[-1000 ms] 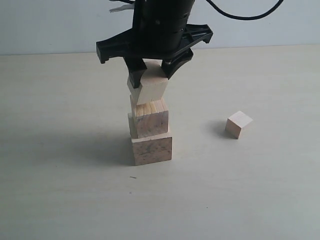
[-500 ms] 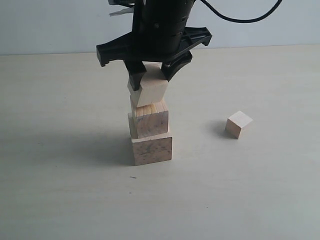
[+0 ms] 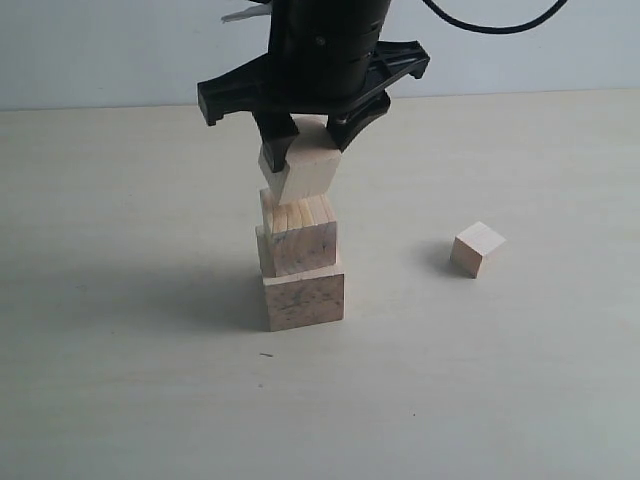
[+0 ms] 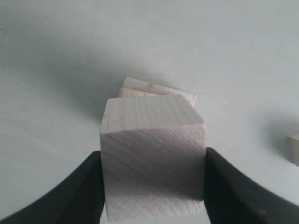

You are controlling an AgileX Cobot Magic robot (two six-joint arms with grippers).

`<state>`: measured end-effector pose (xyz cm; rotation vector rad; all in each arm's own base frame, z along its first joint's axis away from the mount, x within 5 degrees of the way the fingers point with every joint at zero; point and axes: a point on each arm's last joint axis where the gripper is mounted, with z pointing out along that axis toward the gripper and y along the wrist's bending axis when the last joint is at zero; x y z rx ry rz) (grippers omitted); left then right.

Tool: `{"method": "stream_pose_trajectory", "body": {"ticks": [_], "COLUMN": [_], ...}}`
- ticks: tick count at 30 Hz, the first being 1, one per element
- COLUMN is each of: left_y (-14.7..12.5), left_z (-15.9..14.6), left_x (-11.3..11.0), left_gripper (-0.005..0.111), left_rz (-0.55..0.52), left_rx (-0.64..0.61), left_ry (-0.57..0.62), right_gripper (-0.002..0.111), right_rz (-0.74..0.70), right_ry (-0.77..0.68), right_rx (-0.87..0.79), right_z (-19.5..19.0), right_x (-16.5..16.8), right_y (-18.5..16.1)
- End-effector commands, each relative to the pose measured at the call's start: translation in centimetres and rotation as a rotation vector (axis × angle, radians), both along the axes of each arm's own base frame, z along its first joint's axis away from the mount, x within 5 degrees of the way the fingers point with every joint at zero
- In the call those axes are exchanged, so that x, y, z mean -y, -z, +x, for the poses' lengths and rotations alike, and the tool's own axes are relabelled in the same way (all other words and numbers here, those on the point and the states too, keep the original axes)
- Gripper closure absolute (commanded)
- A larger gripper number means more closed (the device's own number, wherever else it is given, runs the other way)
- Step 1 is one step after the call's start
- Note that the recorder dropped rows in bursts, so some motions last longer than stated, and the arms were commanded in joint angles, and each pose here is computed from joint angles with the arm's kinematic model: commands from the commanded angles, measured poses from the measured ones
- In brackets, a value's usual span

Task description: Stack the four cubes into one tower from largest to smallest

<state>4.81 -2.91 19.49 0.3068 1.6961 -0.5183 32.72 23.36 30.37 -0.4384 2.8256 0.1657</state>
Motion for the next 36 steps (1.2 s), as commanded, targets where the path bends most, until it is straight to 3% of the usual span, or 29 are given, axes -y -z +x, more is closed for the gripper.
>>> {"method": "stream_pose_trajectory", "body": {"ticks": [1, 9, 28, 36], "left_y": [0.0, 0.0, 0.0, 0.0], "left_z": [0.0, 0.0, 0.0, 0.0], "left_x": [0.0, 0.0, 0.0, 0.0], "left_gripper": [0.107, 0.107, 0.107, 0.107], "left_rz": [-0.003, -0.003, -0.003, -0.003], "left_rx": [0.006, 0.006, 0.006, 0.006], "left_ry": [-0.003, -0.003, -0.003, -0.003], "right_gripper": [0.101, 0.101, 0.101, 0.101], "right_rz": [0.005, 0.039, 0.023, -0.034], "right_ry": [-0.008, -0.025, -0.025, -0.029], "right_rx": [0.032, 0.089, 0.029, 0.047], "right_z": [-0.2, -1.3, -0.4, -1.5], "right_x": [0.5, 1.3, 0.5, 1.7], "right_y": [-1.0, -3.6, -1.3, -1.4]}}
